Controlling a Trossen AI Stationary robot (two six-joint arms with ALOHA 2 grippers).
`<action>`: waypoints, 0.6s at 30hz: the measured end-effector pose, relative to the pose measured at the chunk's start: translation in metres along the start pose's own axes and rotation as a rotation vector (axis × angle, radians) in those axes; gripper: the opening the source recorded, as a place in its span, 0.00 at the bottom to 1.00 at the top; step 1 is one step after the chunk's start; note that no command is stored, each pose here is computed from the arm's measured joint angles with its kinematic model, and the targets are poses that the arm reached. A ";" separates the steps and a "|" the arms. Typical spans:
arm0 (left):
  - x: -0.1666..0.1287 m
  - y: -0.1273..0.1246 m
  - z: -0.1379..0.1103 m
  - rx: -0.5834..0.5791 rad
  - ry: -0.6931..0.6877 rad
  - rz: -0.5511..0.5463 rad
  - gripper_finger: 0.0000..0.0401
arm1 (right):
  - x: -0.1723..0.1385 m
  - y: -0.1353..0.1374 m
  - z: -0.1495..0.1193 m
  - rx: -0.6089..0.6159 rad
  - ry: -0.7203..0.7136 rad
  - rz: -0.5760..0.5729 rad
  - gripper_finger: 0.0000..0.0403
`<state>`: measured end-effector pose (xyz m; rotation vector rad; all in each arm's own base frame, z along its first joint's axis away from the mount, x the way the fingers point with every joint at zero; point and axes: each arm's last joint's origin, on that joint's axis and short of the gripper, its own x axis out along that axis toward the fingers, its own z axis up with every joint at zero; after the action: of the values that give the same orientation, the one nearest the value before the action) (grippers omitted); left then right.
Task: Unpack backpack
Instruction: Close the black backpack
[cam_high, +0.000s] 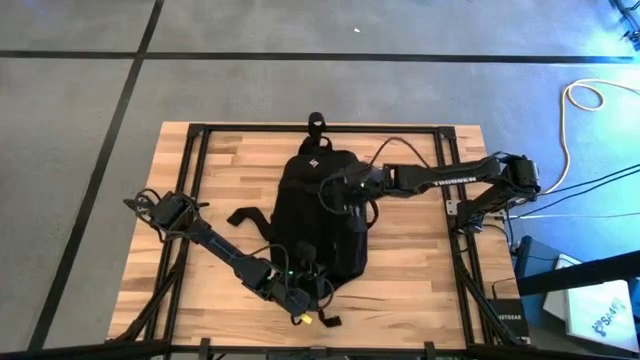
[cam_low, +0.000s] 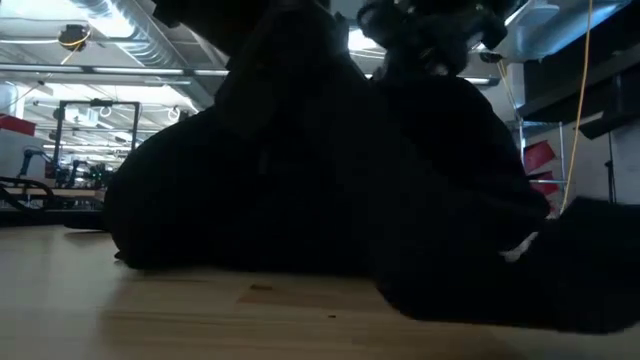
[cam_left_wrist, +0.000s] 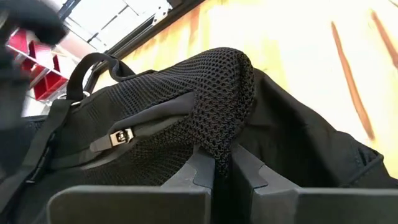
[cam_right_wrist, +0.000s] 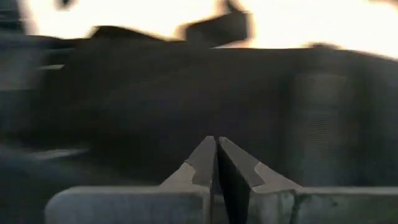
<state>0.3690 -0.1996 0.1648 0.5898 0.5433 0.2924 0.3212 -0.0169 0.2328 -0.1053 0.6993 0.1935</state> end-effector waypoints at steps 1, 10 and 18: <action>0.000 0.000 0.000 0.002 0.002 0.002 0.00 | 0.001 0.005 0.000 0.013 0.002 0.051 0.01; 0.001 0.002 -0.001 -0.002 0.009 0.039 0.00 | 0.005 0.041 0.007 0.113 -0.005 0.206 0.32; 0.001 0.002 -0.001 0.037 0.015 0.054 0.00 | 0.006 0.036 -0.003 0.375 0.085 0.108 0.80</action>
<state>0.3687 -0.1970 0.1652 0.6392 0.5493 0.3386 0.3161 0.0188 0.2253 0.2847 0.8155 0.1592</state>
